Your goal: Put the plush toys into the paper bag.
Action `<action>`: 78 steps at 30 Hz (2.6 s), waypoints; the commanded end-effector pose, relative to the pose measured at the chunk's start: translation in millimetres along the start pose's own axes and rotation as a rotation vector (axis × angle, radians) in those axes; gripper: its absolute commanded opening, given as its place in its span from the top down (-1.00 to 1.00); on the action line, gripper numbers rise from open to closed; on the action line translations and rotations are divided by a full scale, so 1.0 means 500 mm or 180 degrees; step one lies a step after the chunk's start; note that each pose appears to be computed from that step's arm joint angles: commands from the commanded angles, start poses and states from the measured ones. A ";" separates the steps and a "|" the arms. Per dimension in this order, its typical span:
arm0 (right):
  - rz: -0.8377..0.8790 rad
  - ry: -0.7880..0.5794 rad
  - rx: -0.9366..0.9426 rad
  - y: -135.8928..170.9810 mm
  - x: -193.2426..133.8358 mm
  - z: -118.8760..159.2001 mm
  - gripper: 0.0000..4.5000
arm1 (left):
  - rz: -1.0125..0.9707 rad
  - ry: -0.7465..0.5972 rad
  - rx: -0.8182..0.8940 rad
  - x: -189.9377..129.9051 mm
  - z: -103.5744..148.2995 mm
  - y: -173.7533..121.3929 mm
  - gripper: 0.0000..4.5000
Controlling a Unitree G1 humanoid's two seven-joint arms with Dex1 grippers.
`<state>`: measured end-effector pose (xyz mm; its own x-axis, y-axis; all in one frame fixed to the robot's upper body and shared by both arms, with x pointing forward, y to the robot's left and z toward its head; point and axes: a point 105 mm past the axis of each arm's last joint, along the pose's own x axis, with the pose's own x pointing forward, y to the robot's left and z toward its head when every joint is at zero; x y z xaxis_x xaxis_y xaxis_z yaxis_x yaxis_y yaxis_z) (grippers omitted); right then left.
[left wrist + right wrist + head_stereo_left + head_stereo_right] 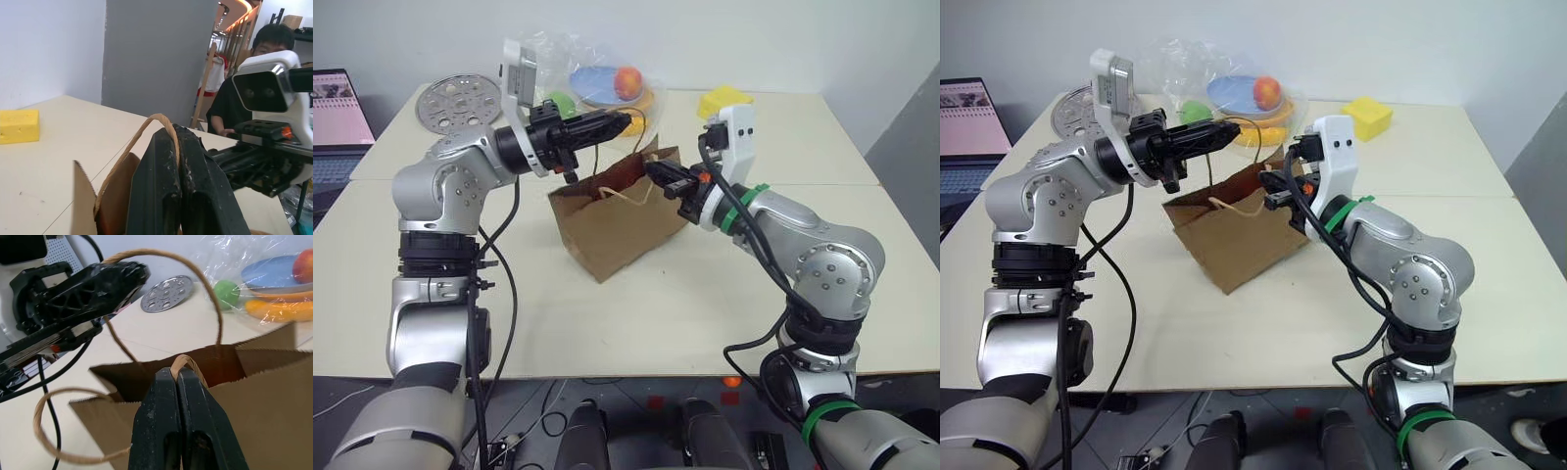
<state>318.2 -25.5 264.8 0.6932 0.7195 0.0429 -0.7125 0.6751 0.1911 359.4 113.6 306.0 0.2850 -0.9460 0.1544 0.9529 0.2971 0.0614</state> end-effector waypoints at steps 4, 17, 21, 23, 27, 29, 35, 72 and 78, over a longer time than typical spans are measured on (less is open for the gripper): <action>-0.0184 0.0000 -0.0117 -0.020 -0.008 -0.004 0.99 | -0.0094 0.0126 0.0091 0.009 -0.013 -0.013 1.00; 0.0136 0.0326 -0.0585 -0.043 -0.105 0.007 -0.54 | 0.0653 0.0344 0.0318 -0.176 -0.007 -0.045 -0.35; 0.0365 0.0449 -0.0747 -0.041 -0.126 0.034 -1.00 | 0.0854 0.0501 0.0312 -0.224 -0.047 -0.054 -0.83; 0.0542 0.0528 -0.0863 -0.036 -0.132 0.049 -1.00 | 0.0837 0.0519 0.0256 -0.231 -0.067 -0.054 -0.99; 0.1057 0.0644 -0.0955 -0.011 -0.138 0.068 -1.00 | 0.0715 0.0555 0.0290 -0.213 -0.099 -0.041 -0.99; 0.1187 0.0686 -0.1031 -0.004 -0.139 0.071 -1.00 | 0.0703 0.0617 0.0358 -0.207 -0.116 -0.030 -0.99; 0.1328 0.0716 -0.1177 0.020 -0.127 0.081 -1.00 | 0.0594 0.0730 0.0394 -0.199 -0.151 -0.025 -0.99; 0.0877 0.1064 -0.1828 -0.074 -0.272 0.193 -1.00 | -0.1128 0.0824 0.0571 -0.055 -0.181 -0.042 0.99; 0.1018 0.1194 -0.1627 -0.057 -0.283 0.162 -1.00 | -0.1200 0.0868 0.0662 -0.034 -0.223 -0.031 0.99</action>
<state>260.1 -163.3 327.8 0.4399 0.8291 -0.3451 -0.8953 0.3749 -0.2406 351.1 114.1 187.0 -0.0172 -0.9855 -0.1690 0.9774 -0.0523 0.2051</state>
